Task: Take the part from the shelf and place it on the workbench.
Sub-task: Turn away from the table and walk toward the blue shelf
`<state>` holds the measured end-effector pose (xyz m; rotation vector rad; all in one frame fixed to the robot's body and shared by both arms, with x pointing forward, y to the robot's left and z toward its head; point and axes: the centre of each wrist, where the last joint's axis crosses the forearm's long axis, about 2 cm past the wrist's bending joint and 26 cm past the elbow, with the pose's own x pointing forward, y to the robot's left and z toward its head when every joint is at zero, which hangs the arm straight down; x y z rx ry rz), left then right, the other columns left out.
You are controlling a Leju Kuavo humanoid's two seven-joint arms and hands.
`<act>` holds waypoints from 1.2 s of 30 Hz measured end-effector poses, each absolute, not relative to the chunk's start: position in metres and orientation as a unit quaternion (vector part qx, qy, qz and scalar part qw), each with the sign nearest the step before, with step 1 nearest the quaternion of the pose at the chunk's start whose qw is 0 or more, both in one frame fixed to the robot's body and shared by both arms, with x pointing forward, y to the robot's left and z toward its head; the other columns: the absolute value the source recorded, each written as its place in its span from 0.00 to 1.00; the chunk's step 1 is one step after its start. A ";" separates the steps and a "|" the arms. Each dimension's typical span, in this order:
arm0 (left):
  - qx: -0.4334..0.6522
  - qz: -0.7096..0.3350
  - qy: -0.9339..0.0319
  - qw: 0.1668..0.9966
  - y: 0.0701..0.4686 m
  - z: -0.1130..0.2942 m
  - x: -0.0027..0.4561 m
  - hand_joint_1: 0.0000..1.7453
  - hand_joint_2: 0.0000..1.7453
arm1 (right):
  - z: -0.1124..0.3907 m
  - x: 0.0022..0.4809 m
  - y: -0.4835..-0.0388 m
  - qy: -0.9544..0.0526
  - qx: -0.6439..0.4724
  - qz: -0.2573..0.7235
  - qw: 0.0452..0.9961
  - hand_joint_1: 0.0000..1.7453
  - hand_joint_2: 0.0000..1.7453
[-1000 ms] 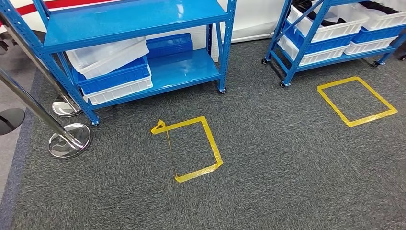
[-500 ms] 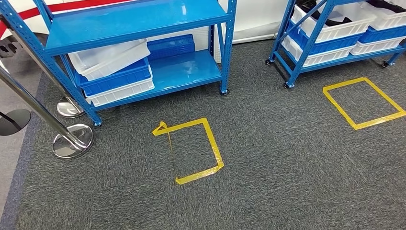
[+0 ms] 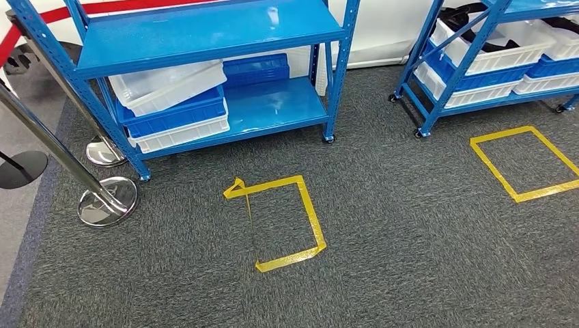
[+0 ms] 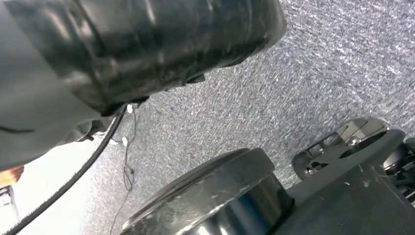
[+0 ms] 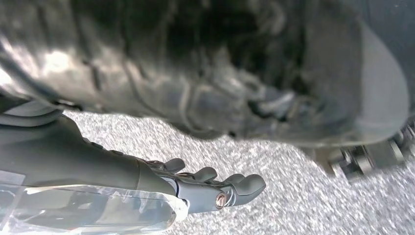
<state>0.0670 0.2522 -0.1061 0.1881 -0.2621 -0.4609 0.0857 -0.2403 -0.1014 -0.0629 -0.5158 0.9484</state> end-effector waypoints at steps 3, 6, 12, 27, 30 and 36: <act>0.093 -0.226 -0.132 0.961 0.252 -0.106 0.068 0.00 0.00 | -0.101 0.086 -0.240 -0.246 -0.030 0.450 0.858 0.00 0.00; 0.094 -0.225 -0.134 0.961 0.251 -0.106 0.070 0.00 0.00 | -0.102 0.084 -0.240 -0.245 -0.029 0.448 0.859 0.00 0.00; 0.094 -0.223 -0.134 0.961 0.251 -0.105 0.070 0.00 0.00 | -0.101 0.085 -0.241 -0.245 -0.030 0.446 0.860 0.00 0.00; 0.096 -0.221 -0.137 0.961 0.252 -0.106 0.070 0.00 0.00 | -0.101 0.086 -0.237 -0.247 -0.027 0.442 0.862 0.00 0.00; 0.094 -0.222 -0.135 0.961 0.251 -0.106 0.068 0.00 0.00 | -0.101 0.083 -0.237 -0.245 -0.026 0.442 0.863 0.00 0.00; 0.095 -0.221 -0.140 0.960 0.250 -0.105 0.073 0.00 0.00 | -0.102 0.083 -0.238 -0.244 -0.026 0.442 0.863 0.00 0.00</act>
